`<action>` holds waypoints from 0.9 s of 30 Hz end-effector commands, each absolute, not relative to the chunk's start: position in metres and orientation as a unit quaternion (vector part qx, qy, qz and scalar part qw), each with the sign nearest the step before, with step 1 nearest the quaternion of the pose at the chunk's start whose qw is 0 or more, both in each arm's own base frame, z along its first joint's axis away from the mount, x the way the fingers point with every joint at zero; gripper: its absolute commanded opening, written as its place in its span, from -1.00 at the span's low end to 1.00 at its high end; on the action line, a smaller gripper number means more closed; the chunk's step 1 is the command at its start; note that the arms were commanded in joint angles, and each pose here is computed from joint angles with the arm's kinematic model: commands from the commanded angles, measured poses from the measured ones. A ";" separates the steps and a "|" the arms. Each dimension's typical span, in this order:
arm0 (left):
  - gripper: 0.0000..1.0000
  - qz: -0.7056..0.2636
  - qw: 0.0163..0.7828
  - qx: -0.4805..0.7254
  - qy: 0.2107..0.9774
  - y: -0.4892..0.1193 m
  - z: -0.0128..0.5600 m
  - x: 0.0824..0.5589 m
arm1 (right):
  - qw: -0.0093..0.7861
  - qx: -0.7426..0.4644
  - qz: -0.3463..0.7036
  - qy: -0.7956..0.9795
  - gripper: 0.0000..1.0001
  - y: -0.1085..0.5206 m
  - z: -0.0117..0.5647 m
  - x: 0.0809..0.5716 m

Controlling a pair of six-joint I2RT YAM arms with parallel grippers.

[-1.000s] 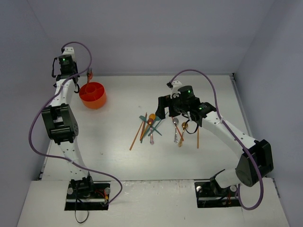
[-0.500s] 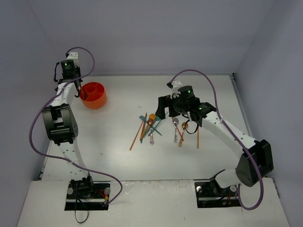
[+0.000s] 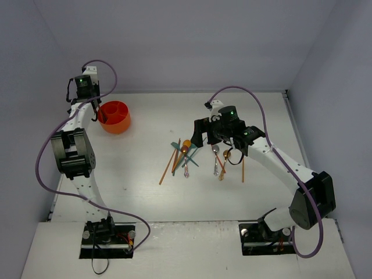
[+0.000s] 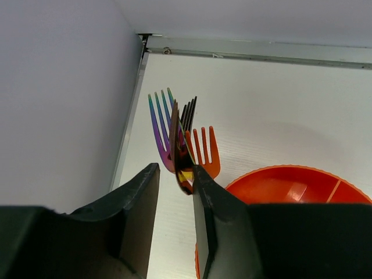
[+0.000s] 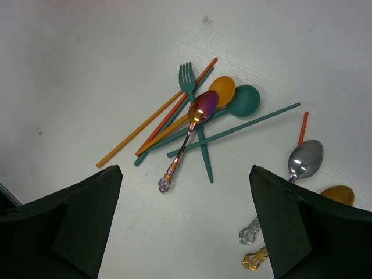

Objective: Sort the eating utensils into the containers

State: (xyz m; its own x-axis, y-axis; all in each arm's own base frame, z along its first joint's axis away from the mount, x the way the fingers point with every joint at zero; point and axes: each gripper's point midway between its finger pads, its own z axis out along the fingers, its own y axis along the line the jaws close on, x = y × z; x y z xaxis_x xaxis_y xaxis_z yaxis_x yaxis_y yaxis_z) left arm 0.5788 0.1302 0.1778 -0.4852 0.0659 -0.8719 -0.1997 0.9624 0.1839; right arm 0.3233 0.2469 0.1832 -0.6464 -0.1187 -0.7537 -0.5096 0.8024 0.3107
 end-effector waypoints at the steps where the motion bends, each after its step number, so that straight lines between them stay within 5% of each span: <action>1: -0.41 0.151 0.574 -0.043 0.804 0.136 0.255 0.575 | 0.398 -0.183 0.274 0.856 0.78 0.250 0.198 0.325; 15: 0.19 0.152 0.591 -0.056 0.790 0.135 0.282 0.568 | 0.403 -0.183 0.275 0.853 0.78 0.250 0.203 0.324; 22: 0.27 0.122 0.595 -0.067 0.791 0.117 0.308 0.551 | 0.413 -0.175 0.267 0.853 0.78 0.246 0.207 0.326; 27: 0.27 0.063 0.582 -0.036 0.810 0.046 0.329 0.522 | 0.421 -0.153 0.249 0.859 0.77 0.238 0.206 0.330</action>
State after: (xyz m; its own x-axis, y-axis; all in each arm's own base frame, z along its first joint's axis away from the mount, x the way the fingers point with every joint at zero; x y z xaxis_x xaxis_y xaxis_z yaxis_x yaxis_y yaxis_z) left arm 0.5482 0.1111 0.2297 -0.4640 0.0212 -0.8856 -0.2205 0.9655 0.1386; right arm 0.3234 0.2449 0.1832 -0.6481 -0.1135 -0.7530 -0.4999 0.8094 0.3082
